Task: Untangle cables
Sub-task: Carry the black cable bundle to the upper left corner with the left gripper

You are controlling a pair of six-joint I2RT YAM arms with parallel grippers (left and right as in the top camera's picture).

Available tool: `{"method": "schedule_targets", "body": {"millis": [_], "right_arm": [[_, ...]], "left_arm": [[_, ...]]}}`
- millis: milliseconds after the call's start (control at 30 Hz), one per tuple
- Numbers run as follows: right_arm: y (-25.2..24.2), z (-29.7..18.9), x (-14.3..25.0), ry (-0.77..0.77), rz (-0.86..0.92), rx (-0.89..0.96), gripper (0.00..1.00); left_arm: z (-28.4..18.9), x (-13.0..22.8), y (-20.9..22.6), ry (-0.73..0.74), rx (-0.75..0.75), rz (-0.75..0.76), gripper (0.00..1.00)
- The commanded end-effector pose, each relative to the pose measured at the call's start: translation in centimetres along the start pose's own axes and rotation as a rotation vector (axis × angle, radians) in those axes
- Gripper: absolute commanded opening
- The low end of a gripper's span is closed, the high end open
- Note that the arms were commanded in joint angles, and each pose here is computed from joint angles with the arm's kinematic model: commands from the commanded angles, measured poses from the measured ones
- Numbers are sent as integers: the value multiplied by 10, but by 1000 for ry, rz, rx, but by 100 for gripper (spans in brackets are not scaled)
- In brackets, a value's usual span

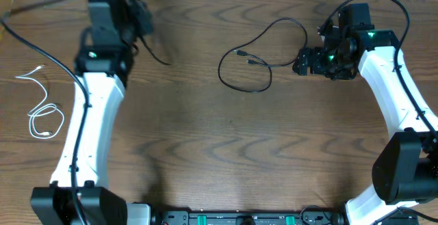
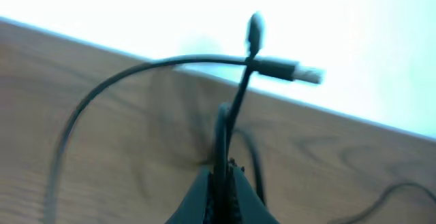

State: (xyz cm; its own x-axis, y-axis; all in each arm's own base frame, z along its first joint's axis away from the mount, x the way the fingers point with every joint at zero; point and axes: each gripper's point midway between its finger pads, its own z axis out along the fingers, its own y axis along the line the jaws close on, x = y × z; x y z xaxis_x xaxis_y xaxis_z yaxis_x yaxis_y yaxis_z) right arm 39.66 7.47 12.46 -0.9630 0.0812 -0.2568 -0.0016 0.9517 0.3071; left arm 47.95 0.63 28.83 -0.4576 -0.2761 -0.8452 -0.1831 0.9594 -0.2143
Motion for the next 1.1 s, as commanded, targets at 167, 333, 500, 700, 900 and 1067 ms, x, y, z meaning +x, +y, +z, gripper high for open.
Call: {"method": "schedule_targets", "body": {"millis": [167, 333, 500, 700, 900, 1067], "right_arm": [[2, 0, 2, 5, 7, -9, 96], [2, 0, 3, 10, 7, -8, 96], [2, 0, 3, 11, 8, -8, 96], [2, 0, 4, 14, 9, -8, 96], [1, 0, 11, 40, 17, -3, 96], [0, 0, 15, 55, 22, -1, 95]], "left_arm": [[-15, -136, 24, -260, -37, 16, 7], [4, -164, 55, -299, -94, -8, 8], [30, -158, 97, -295, -222, -34, 8], [68, -142, 143, -272, -327, -44, 7], [107, -120, 192, -271, -453, -66, 8], [132, -102, 226, -272, -571, -40, 8]]}}
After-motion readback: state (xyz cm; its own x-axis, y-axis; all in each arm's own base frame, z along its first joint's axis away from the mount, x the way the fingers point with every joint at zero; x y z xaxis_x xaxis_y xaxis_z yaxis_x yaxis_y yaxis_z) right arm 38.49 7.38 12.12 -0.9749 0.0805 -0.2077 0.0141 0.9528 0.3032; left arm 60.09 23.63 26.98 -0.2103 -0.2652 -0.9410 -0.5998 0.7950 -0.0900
